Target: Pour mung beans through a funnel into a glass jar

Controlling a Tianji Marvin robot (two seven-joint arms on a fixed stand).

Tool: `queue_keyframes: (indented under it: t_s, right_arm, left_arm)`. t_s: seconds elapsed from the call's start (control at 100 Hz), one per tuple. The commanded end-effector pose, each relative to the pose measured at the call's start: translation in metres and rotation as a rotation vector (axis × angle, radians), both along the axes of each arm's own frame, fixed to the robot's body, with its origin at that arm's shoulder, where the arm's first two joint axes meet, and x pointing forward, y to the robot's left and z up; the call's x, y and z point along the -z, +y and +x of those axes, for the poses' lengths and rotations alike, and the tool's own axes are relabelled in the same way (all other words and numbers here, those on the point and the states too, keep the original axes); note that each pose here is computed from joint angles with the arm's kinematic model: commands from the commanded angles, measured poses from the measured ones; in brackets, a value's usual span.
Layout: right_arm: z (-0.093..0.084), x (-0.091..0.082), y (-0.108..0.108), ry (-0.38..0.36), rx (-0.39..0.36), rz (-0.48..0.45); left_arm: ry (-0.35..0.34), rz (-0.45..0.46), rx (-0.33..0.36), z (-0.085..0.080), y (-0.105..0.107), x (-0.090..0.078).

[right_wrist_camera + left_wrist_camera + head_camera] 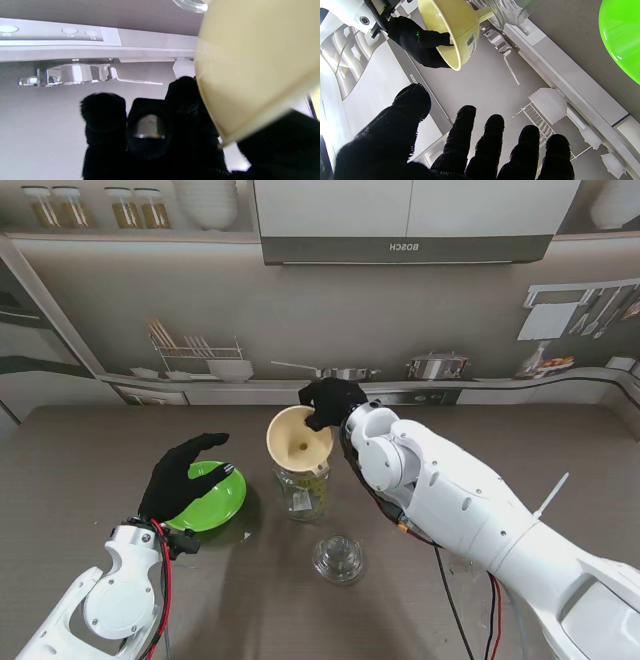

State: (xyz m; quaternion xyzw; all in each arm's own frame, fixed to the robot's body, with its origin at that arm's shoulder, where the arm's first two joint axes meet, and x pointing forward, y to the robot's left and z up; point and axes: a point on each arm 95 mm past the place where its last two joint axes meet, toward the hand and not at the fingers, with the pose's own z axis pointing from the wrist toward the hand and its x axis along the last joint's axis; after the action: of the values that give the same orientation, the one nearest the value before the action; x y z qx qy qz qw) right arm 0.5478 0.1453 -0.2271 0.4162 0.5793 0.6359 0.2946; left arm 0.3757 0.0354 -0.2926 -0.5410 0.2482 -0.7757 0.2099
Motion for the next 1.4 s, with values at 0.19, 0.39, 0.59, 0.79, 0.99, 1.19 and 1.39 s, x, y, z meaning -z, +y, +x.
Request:
queue_keyframes:
  t_s: [0.19,0.39,0.59,0.79,0.99,1.19,1.39]
  right_arm:
    - [-0.015,-0.011,-0.021,-0.032,0.061,0.071]
    - [-0.020,-0.016,-0.055,-0.054,0.138,0.078]
    - [-0.024,-0.012,-0.091,-0.062,0.211,0.045]
    - [-0.024,0.007,-0.122,-0.045,0.238,-0.025]
    - [-0.022,0.034,-0.145,-0.048,0.227,-0.128]
    - [-0.018,0.062,-0.160,-0.025,0.232,-0.186]
    - [-0.013,0.084,-0.163,-0.011,0.239,-0.219]
  left_arm:
    - [0.000,-0.011,0.010,0.000,-0.003,-0.004]
    - [0.005,-0.007,0.015,0.000,-0.004,-0.003]
    - [0.007,-0.005,0.015,0.001,-0.004,-0.002]
    - [0.013,-0.002,0.017,0.002,-0.005,-0.001]
    - [0.019,0.000,0.020,0.002,-0.006,0.001]
    - [0.024,-0.001,0.020,0.002,-0.007,0.001]
    - [0.031,0.000,0.022,0.003,-0.008,0.002]
